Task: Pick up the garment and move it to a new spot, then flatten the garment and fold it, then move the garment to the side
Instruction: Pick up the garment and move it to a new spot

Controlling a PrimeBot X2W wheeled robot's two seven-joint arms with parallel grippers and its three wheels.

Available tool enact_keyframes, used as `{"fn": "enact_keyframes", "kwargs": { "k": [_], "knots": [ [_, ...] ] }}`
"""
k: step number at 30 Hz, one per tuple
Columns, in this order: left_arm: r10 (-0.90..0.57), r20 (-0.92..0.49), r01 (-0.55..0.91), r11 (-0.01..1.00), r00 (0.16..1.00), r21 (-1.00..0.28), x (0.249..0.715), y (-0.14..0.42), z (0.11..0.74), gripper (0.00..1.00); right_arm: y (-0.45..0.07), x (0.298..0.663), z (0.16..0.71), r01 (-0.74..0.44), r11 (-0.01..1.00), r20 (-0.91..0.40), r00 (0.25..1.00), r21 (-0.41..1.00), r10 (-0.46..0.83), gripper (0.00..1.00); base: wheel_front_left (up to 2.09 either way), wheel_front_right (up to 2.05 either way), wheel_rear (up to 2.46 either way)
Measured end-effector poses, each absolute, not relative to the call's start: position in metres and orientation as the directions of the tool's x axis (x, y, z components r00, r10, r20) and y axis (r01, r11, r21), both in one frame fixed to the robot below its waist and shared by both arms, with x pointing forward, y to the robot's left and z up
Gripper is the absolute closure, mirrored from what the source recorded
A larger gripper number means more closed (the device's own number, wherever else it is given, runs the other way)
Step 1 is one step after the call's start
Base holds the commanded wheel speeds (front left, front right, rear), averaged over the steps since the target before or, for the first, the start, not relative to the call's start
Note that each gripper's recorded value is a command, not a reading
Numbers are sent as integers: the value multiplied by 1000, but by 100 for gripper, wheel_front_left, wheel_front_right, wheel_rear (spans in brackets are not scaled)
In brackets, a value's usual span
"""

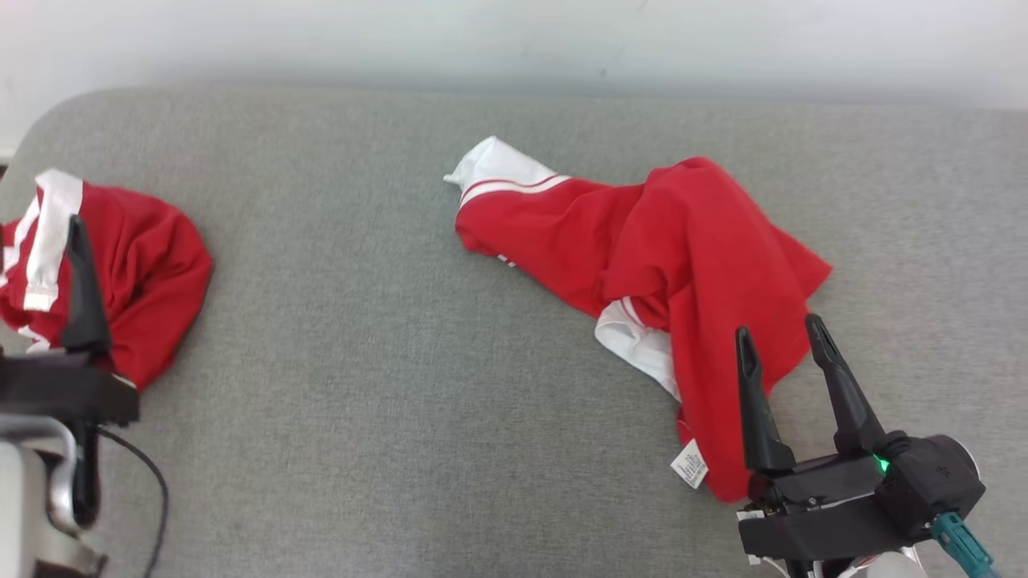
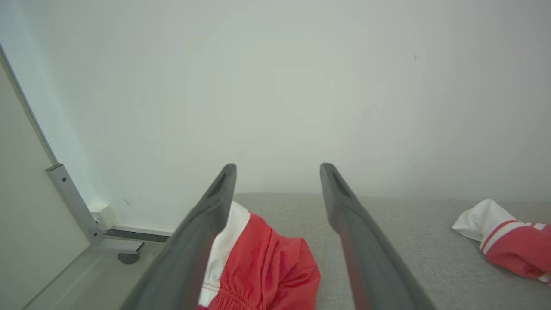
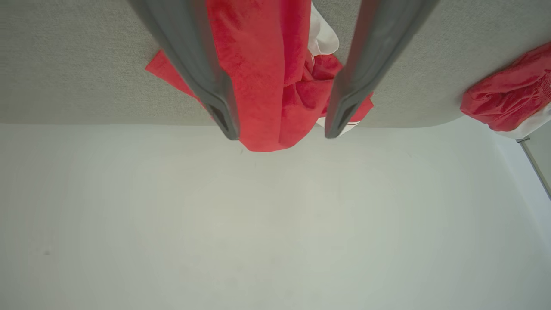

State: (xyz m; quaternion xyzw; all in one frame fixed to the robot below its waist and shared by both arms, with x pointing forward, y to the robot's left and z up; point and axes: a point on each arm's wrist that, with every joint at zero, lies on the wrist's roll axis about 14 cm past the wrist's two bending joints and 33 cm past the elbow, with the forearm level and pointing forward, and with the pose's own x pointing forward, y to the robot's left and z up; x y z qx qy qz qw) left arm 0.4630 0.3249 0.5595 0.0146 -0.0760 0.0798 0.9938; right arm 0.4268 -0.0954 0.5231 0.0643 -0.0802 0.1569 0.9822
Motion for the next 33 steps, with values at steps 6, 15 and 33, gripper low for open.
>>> {"fn": "enact_keyframes", "kwargs": {
  "k": [6,15,33],
  "knots": [
    [76,203,-77,997,976,-1,450,281,564,0,-114,413,532,-265,959,189,951,101,243,0,0,0,0],
    [-28,198,39,998,980,-52,440,216,549,0,-148,393,537,-170,980,194,970,101,148,0,0,0,0],
    [-44,75,51,994,996,-98,393,186,502,0,-178,365,526,-76,991,153,987,109,59,0,0,0,0]
  ]
}}
